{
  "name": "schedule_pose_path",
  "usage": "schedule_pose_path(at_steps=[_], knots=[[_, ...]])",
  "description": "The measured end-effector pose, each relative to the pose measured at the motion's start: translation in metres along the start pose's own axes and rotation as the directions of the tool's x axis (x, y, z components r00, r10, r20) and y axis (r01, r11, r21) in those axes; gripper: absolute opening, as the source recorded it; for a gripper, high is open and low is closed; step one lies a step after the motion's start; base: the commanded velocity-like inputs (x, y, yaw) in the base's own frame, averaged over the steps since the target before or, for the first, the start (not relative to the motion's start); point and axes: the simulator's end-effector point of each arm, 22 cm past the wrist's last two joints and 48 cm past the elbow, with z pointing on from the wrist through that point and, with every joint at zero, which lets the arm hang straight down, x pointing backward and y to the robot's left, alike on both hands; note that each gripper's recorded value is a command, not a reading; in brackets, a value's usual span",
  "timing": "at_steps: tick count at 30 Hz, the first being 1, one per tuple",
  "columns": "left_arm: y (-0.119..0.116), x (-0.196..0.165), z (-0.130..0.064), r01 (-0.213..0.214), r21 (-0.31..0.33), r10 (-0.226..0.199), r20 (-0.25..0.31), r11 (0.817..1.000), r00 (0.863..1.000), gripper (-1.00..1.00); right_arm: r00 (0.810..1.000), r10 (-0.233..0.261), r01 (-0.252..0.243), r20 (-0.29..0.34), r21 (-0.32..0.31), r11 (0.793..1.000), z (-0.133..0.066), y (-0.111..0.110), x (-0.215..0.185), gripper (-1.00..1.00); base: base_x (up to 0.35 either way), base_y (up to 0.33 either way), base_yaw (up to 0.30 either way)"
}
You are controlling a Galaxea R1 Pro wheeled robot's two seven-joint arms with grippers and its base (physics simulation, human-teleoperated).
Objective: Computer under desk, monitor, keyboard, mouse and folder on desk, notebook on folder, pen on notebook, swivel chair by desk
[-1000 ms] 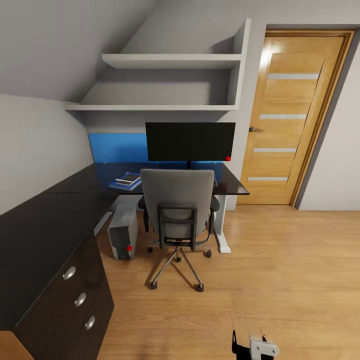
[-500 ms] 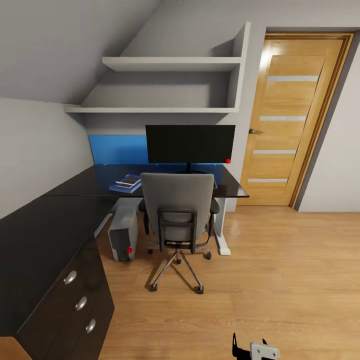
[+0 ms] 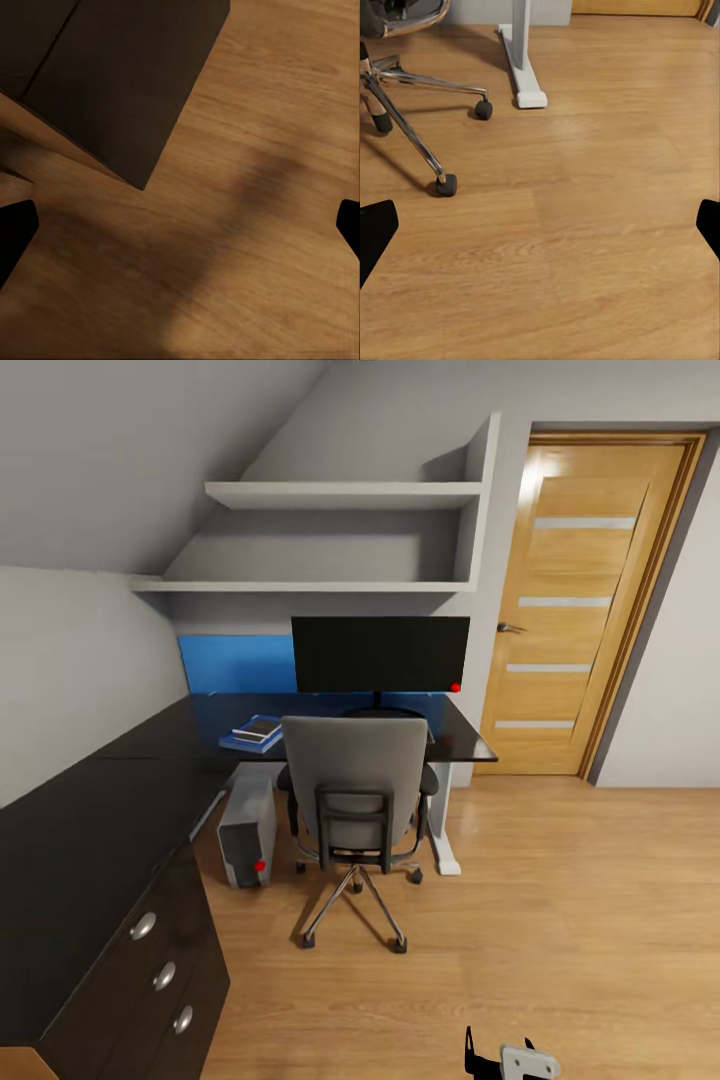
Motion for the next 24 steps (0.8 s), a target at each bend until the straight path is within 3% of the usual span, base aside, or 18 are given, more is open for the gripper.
schedule_pose_path(at_steps=[24], knots=[[0.006,-0.029,-0.032,-0.008,0.002,0.008,-0.005,1.000,1.000,1.00,1.000,0.000,0.000,-0.001,0.000,1.000,-0.014,-0.003,-0.042,1.00,0.000,0.000,0.000]])
